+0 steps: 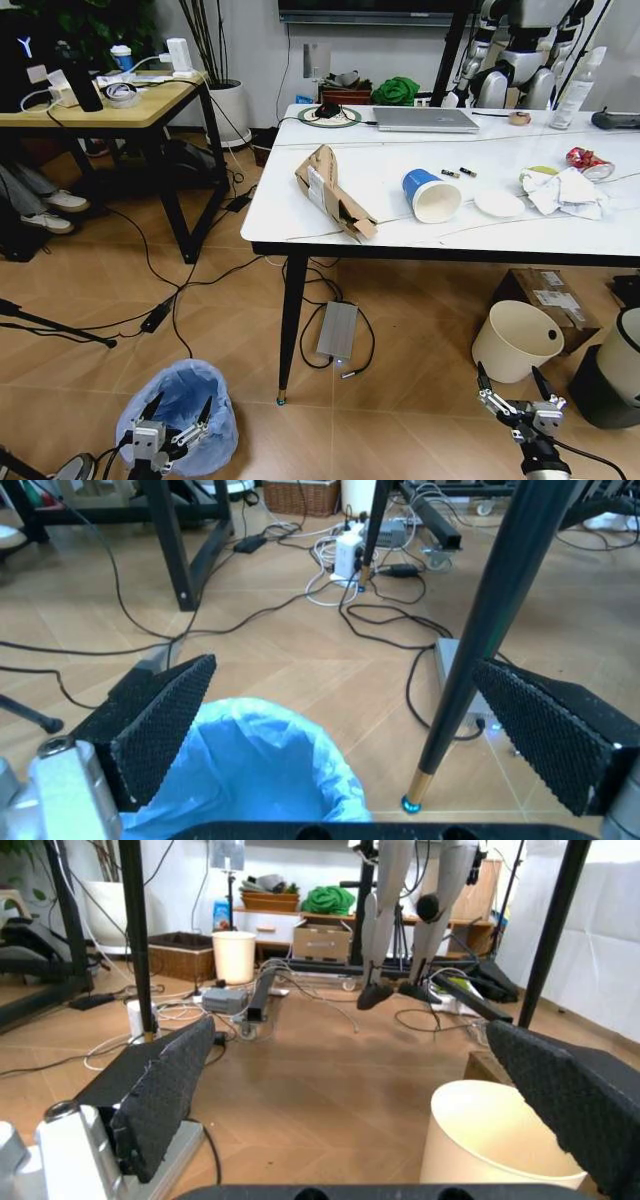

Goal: Pick up the trash bin and place the trash from the table into it.

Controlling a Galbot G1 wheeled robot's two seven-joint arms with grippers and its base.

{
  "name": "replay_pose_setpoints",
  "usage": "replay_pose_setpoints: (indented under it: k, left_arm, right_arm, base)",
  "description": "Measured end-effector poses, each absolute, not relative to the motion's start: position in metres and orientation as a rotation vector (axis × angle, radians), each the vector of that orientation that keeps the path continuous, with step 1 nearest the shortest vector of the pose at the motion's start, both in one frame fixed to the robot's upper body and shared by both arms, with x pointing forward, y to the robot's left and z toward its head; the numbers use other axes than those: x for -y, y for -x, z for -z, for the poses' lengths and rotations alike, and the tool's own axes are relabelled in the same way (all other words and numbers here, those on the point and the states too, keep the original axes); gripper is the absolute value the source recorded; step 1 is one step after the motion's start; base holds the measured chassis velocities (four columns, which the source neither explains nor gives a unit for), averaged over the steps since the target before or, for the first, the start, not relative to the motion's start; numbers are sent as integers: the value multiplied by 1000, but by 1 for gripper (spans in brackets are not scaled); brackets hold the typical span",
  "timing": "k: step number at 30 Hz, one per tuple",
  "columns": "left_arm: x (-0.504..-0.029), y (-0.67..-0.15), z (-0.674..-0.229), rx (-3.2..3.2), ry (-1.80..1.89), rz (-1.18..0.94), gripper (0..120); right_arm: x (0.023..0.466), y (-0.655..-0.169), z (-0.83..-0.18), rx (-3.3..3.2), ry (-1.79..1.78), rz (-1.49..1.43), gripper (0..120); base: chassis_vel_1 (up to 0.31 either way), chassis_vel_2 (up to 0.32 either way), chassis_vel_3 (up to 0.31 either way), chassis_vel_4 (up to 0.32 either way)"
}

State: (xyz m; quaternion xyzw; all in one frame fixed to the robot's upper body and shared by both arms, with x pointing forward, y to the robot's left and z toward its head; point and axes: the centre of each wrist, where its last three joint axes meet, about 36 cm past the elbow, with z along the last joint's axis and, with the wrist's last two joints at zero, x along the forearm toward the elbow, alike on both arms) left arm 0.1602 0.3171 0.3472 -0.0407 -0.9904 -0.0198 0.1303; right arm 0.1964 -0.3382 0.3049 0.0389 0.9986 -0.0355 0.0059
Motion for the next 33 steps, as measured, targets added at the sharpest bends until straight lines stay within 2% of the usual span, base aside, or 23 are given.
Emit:
replay_pose_setpoints:
  k: [33]
  left_arm:
    - [-317, -155, -347, 2875, 91, 83, 100]
  right_arm:
    - [331, -200, -302, -3112, -114, 104, 100]
  base:
    - [0, 0, 0, 0]
